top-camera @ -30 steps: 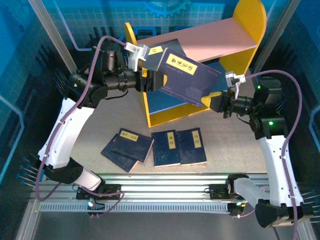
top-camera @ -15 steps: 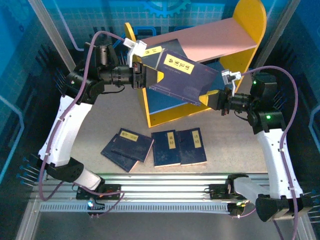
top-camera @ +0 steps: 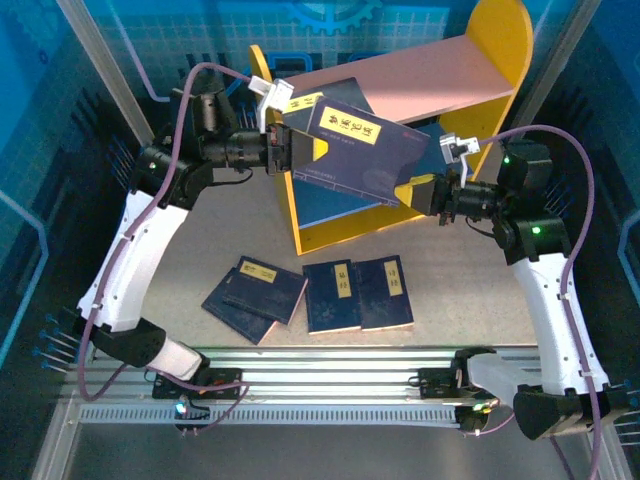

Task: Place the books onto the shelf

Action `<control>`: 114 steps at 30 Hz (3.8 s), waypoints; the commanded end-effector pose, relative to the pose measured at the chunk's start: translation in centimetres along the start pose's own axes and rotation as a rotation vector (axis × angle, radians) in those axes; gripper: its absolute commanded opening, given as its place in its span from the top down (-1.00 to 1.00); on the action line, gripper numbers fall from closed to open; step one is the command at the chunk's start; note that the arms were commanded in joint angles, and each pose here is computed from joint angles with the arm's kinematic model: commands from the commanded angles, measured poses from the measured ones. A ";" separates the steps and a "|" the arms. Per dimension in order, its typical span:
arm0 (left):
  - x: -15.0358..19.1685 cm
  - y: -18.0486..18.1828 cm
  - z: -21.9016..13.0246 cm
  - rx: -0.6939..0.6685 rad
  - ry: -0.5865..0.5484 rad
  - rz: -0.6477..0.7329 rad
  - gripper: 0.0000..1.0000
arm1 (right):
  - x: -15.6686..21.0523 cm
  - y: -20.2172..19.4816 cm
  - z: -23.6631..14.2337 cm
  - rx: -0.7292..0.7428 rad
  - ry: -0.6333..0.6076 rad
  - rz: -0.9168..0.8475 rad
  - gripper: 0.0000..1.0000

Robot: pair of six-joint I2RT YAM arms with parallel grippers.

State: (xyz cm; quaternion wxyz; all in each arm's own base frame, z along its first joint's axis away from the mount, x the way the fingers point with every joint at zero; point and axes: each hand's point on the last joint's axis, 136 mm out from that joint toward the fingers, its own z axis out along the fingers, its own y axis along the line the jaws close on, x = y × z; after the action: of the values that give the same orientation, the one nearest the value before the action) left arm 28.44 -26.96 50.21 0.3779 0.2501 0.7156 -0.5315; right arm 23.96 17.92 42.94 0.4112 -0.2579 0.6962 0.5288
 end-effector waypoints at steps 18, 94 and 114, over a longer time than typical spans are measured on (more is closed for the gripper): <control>-7.9 -2.8 -4.7 -0.024 -0.454 -0.026 1.00 | -6.1 -1.8 -0.9 0.099 -0.262 0.217 -0.08; -7.3 2.2 -3.7 -0.098 -0.551 -0.113 0.37 | -14.2 -2.9 2.9 -0.086 -0.294 0.207 1.00; -2.0 1.8 -15.1 -0.549 -0.704 -0.055 -0.03 | -14.5 -6.6 4.0 -0.059 -0.283 0.267 1.00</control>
State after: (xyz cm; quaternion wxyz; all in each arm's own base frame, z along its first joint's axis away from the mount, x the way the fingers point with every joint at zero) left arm 25.35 -12.51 56.01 0.6457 -0.0586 0.6280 -0.4304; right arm 38.58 18.26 49.19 0.3978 -0.0756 0.6610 0.6318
